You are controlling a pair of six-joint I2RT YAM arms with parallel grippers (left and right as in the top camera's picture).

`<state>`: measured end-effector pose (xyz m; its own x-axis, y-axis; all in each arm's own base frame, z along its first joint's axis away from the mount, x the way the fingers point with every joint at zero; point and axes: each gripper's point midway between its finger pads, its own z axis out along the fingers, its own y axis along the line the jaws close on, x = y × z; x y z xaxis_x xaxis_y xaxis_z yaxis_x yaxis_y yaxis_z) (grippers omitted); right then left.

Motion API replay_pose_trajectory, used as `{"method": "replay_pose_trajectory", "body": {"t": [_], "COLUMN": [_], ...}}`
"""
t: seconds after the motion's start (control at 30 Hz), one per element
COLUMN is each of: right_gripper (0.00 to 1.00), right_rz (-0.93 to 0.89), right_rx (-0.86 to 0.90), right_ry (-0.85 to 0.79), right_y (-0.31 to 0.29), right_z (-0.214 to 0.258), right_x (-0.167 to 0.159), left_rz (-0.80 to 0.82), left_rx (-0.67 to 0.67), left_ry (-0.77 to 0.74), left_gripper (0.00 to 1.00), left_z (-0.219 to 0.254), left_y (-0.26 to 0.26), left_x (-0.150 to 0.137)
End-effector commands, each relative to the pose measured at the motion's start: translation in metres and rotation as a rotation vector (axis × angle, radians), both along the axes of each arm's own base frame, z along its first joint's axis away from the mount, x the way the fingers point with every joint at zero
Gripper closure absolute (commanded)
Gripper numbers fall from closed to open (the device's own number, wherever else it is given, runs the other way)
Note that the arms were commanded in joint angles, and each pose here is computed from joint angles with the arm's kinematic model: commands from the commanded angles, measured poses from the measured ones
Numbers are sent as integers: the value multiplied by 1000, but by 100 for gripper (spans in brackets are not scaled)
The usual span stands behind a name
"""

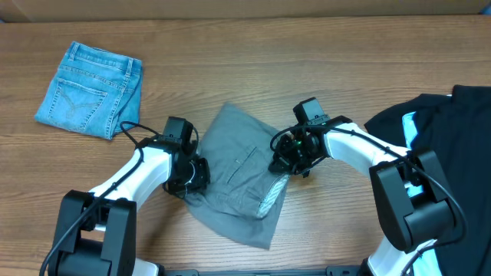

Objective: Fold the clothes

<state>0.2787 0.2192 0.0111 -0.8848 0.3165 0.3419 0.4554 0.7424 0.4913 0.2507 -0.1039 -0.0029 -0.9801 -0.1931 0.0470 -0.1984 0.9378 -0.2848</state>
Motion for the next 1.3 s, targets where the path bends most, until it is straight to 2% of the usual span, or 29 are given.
{"method": "replay_pose_trajectory", "body": {"t": [0.0, 0.17, 0.27, 0.37, 0.43, 0.53, 0.6, 0.73, 0.8, 0.83, 0.9, 1.03, 1.1, 1.2, 1.27], "right_gripper": [94, 94, 94, 93, 90, 87, 83, 73, 69, 63, 59, 58, 57, 56, 55], "right_rz": [19, 61, 118, 185, 248, 306, 314, 311, 309, 309, 307, 307, 307, 306, 306], "right_rx": [-19, 1, 42, 72, 93, 110, 116, 114, 114, 113, 110, 109, 109, 109, 110], "right_ry": [6, 3, -28, -96, -180, -262, -285, -284, -282, -282, -282, -282, -281, -281, -281], "right_y": [-6, 1, 10, 18, 23, 25, 25, 24, 23, 23, 22, 22, 22, 22, 22], "right_z": [-9, -6, 2, 15, 33, 53, 60, 61, 61, 61, 61, 61, 61, 61, 61], "right_x": [-4, -10, -13, -11, -6, -1, 0, 0, 0, 0, 0, 0, 0, 0, 0], "left_rz": [112, 119, 74, 24, 7, -3, -10, -60, -50, -25, 5, 49, 59, 69, 112], "left_rx": [153, 66, 49, 65, 68, 44, 15, -31, -54, -54, -43, -44, -100, -224, -260], "left_ry": [-110, -314, -392, -424, -383, -289, -237, -134, -51, 2, 83, 224, 261, 244, 230], "left_gripper": [96, 95, 93, 83, 56, 27, 1, 0, 7, 7, 4, 2, 2, 1, 0], "left_z": [-11, 28, 57, 90, 116, 130, 133, 131, 130, 128, 122, 94, 76, 53, 39], "left_y": [35, 34, 35, 38, 38, 34, 29, 22, 19, 20, 22, 22, 14, -3, -8], "left_x": [39, 104, 131, 146, 143, 124, 112, 84, 66, 55, 37, 1, -16, -29, -39]}}
